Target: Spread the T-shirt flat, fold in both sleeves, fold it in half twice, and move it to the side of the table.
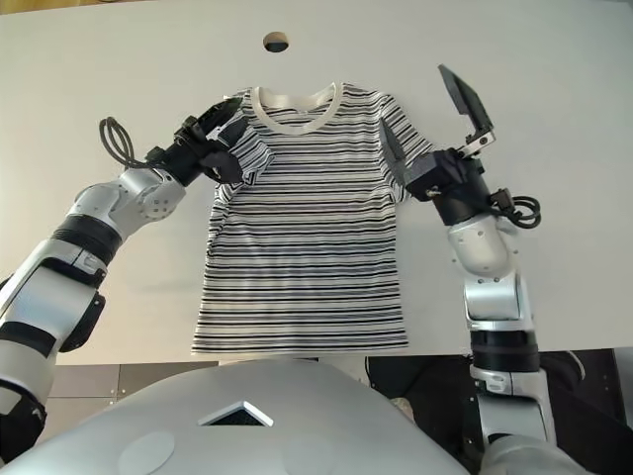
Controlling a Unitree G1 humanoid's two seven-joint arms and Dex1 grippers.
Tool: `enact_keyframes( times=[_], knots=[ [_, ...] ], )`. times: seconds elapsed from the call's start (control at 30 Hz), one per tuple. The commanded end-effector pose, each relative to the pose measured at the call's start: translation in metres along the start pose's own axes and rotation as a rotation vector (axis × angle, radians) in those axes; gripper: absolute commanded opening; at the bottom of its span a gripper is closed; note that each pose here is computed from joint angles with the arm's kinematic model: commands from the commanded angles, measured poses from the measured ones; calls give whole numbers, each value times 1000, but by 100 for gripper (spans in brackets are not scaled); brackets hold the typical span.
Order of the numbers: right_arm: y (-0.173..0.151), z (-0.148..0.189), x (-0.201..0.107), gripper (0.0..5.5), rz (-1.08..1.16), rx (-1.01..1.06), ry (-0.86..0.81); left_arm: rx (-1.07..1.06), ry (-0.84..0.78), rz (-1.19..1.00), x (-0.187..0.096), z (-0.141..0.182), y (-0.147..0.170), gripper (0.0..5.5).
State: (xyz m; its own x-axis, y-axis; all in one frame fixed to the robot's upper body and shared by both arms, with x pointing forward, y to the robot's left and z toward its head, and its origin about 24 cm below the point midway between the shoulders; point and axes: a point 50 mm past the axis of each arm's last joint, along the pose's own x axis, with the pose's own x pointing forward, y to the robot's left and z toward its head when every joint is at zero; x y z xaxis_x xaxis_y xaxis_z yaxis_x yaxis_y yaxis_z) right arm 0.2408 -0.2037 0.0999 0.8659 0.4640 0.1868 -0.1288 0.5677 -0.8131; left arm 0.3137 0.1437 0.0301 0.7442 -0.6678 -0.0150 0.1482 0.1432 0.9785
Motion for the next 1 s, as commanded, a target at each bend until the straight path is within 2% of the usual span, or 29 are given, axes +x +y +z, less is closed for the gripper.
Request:
enact_keyframes(
  times=[0.03, 0.1, 0.17, 0.23, 0.33, 0.47, 0.57, 0.8, 1.0],
  knots=[
    [-34, -35, 21, 410, -38, -239, 108, -30, -4, 79, 5, 2, 15, 231],
    [-50, -63, 33, 410, -3, -440, 217, -132, 24, 252, 5, 1, 34, 259],
    [-54, -87, 36, 410, 81, -547, 316, -228, 46, 373, -1, -2, 48, 266],
    [-42, -108, 31, 410, 246, -617, 398, -287, 70, 450, -8, -4, 54, 266],
    [-19, -122, 20, 410, 434, -641, 426, -321, 80, 495, -14, -2, 57, 266],
    [15, -132, 0, 410, 577, -600, 421, -333, 79, 497, -18, 2, 56, 266],
    [29, -132, -3, 410, 614, -609, 394, -333, 93, 499, -21, 1, 56, 266],
    [34, -122, 6, 410, 669, -625, 252, -343, 97, 477, -24, 5, 49, 266],
    [39, -115, 1, 410, 757, -586, 181, -335, 94, 455, -25, 7, 45, 266]
  ],
)
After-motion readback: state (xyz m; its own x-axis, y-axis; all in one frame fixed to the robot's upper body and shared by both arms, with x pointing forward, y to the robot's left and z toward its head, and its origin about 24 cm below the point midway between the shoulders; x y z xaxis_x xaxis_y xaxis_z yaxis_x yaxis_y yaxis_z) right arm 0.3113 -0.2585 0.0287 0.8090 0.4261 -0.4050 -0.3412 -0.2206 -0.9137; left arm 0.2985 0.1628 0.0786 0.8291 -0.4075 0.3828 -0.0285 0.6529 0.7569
